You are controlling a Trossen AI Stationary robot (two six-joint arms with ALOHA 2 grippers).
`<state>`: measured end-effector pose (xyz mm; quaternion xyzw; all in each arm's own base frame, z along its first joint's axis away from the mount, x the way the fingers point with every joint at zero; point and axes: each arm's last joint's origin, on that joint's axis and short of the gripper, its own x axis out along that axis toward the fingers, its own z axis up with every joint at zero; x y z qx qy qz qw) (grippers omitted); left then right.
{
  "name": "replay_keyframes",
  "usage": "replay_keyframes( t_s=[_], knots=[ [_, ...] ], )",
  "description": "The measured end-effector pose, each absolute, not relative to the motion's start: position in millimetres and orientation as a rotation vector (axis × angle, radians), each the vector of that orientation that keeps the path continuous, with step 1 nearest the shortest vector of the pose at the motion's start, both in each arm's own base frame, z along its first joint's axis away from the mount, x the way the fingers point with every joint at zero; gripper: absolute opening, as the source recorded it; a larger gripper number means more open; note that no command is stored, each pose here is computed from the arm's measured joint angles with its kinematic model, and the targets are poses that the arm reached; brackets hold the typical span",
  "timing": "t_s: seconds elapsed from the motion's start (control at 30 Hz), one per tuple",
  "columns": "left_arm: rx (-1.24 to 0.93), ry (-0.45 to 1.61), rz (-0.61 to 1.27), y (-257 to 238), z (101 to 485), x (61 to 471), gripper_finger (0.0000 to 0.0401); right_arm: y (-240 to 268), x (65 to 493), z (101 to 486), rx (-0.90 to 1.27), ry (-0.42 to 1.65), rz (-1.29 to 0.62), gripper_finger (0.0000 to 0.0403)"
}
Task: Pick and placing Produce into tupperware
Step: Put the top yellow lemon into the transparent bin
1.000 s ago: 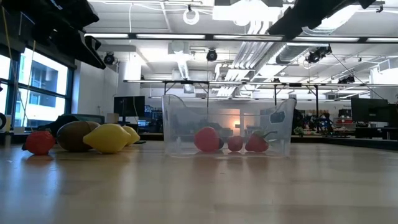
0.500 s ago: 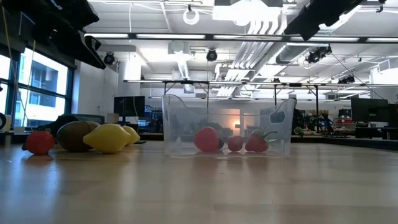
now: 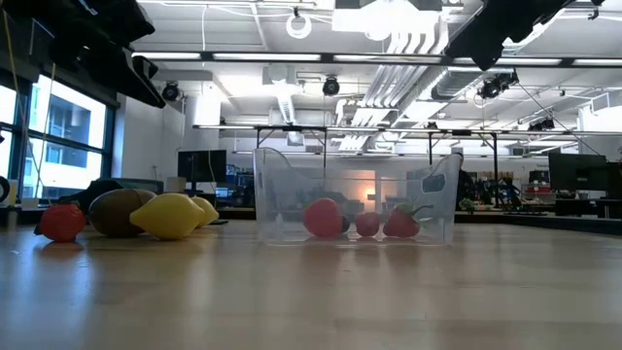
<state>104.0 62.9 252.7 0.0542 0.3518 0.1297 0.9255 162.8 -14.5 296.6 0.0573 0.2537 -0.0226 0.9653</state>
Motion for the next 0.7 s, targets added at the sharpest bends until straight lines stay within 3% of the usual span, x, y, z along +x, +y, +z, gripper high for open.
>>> replay_keyframes(
  t_s=[0.23, 0.47, 0.7],
  knots=[
    [0.141, 0.725, 0.269, 63.3, 253.1, 104.1, 0.0099, -14.5, 162.8, 296.6, 0.116, 0.513, -0.045, 0.0062],
    [0.502, 0.798, 0.404, 71.8, 259.5, 104.4, 0.0099, -14.5, 162.8, 296.6, 0.115, 0.513, -0.046, 0.0062],
    [0.495, 0.81, 0.434, 72.4, 259.3, 103.9, 0.0099, -14.5, 162.8, 296.6, 0.115, 0.513, -0.045, 0.0062]
  ],
)
